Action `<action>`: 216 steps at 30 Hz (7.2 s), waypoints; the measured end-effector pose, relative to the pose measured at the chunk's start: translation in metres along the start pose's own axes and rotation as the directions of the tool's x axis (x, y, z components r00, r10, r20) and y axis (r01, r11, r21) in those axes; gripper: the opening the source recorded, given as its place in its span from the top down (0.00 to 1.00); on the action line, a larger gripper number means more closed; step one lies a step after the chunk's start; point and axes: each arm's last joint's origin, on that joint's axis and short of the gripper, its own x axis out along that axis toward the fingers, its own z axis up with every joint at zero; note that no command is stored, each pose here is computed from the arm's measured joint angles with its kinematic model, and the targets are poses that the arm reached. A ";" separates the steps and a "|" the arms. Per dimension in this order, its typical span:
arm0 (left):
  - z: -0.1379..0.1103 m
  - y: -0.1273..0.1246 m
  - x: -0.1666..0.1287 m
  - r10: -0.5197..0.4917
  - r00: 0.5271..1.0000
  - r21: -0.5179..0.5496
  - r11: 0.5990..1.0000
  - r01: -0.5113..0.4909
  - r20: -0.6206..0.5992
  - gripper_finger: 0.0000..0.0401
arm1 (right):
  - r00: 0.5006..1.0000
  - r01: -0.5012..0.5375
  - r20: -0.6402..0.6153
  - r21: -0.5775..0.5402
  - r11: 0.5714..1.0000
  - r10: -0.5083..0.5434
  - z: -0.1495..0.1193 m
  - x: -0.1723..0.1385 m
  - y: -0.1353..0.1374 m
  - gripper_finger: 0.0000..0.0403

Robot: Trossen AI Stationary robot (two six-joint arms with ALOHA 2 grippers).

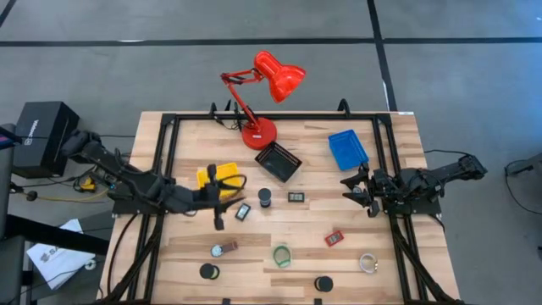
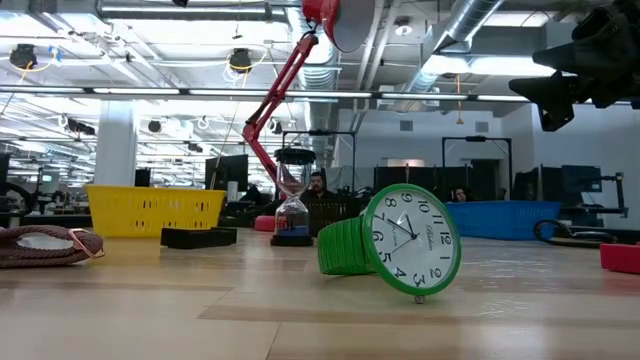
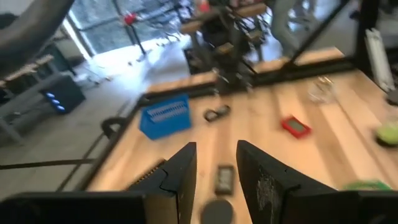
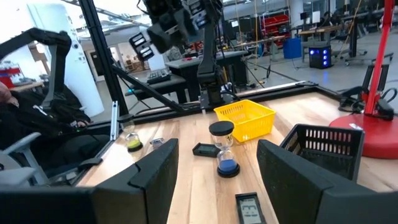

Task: Pick & Place Office items
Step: Put the left green hourglass into the yellow bin

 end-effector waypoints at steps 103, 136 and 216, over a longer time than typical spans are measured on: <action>-0.046 -0.131 -0.028 -0.518 0.560 -0.434 0.853 0.289 -0.646 0.40 | 1.000 0.000 0.000 -0.107 0.994 0.000 0.000 0.000 0.000 0.48; -0.054 -0.131 -0.036 -0.508 0.510 -0.425 0.861 0.279 -0.694 0.42 | 1.000 0.000 0.000 -0.107 0.994 0.000 0.000 0.000 0.000 0.48; -0.103 0.096 -0.010 -0.038 0.540 -0.390 0.736 -0.554 -0.841 0.46 | 1.000 0.000 0.000 -0.099 0.995 0.000 0.000 0.000 0.000 0.48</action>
